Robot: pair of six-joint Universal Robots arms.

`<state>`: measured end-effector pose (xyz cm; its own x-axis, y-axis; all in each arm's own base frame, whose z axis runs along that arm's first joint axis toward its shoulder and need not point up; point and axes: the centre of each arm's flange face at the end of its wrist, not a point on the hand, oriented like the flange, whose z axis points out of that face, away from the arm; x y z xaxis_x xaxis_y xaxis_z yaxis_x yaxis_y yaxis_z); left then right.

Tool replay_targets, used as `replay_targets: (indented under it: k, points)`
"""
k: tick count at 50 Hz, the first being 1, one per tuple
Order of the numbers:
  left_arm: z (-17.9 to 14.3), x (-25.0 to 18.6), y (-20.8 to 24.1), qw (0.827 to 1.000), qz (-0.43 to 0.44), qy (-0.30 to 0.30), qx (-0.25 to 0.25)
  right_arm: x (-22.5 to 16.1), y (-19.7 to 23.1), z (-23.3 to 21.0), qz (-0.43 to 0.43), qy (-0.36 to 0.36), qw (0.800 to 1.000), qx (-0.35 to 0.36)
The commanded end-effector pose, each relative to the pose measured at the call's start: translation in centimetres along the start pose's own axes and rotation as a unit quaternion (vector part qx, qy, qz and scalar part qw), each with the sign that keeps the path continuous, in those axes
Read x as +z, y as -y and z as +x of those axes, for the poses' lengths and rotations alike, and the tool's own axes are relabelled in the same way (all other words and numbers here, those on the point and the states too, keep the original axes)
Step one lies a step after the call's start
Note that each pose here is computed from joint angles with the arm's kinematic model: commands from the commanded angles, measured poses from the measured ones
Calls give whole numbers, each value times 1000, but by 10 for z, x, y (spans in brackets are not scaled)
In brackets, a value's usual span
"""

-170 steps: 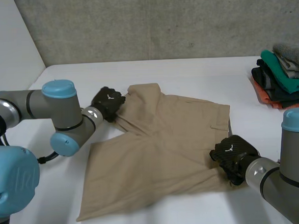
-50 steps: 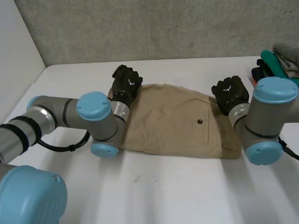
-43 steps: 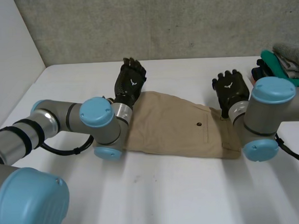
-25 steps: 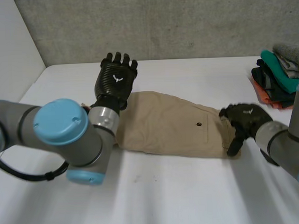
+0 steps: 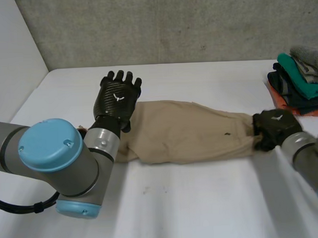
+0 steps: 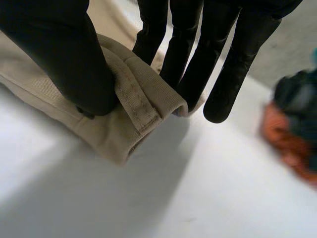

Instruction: Fold the laundry.

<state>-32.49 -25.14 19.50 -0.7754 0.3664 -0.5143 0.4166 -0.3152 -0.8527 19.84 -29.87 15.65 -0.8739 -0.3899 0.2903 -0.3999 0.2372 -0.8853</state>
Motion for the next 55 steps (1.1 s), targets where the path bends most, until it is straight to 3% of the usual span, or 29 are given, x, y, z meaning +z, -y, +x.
replay_targets:
  k: [1,9,14,18,22,27,31,32,35,37,42,47,52,55]
  points:
    - [-9,-6,7,1000,-2,4,0,-25,14,38,-18,-37,992,-117]
    - [-25,-13,3,1000,-22,14,0,-22,43,46,13,-46,962,-270]
    - [-34,-13,4,999,-22,26,0,-26,93,-38,175,60,927,-325]
    - [-39,-11,2,999,-25,32,-1,-23,89,-104,241,169,893,-341]
    - [-41,-9,0,999,-27,37,-11,-24,72,-157,268,257,862,-346]
    - [-45,-6,0,999,-24,42,-24,-18,65,-190,281,295,847,-343]
    - [-51,1,4,998,-14,52,-26,-17,81,-188,285,282,863,-307]
    - [-55,5,8,998,-7,58,-27,-15,89,-182,278,269,880,-276]
    - [-60,14,17,997,9,67,-27,-21,108,-169,273,246,906,-211]
    - [-60,23,24,997,18,66,-29,-33,132,-150,274,225,926,-127]
    - [-42,39,25,999,9,36,-40,-34,157,-93,256,170,951,31]
    - [4,43,38,995,20,-51,-78,-16,132,-51,167,109,973,114]
    - [50,45,40,978,44,-176,-103,-11,98,-32,74,52,989,121]
    - [68,48,36,973,50,-202,-103,-6,84,-23,51,35,990,125]
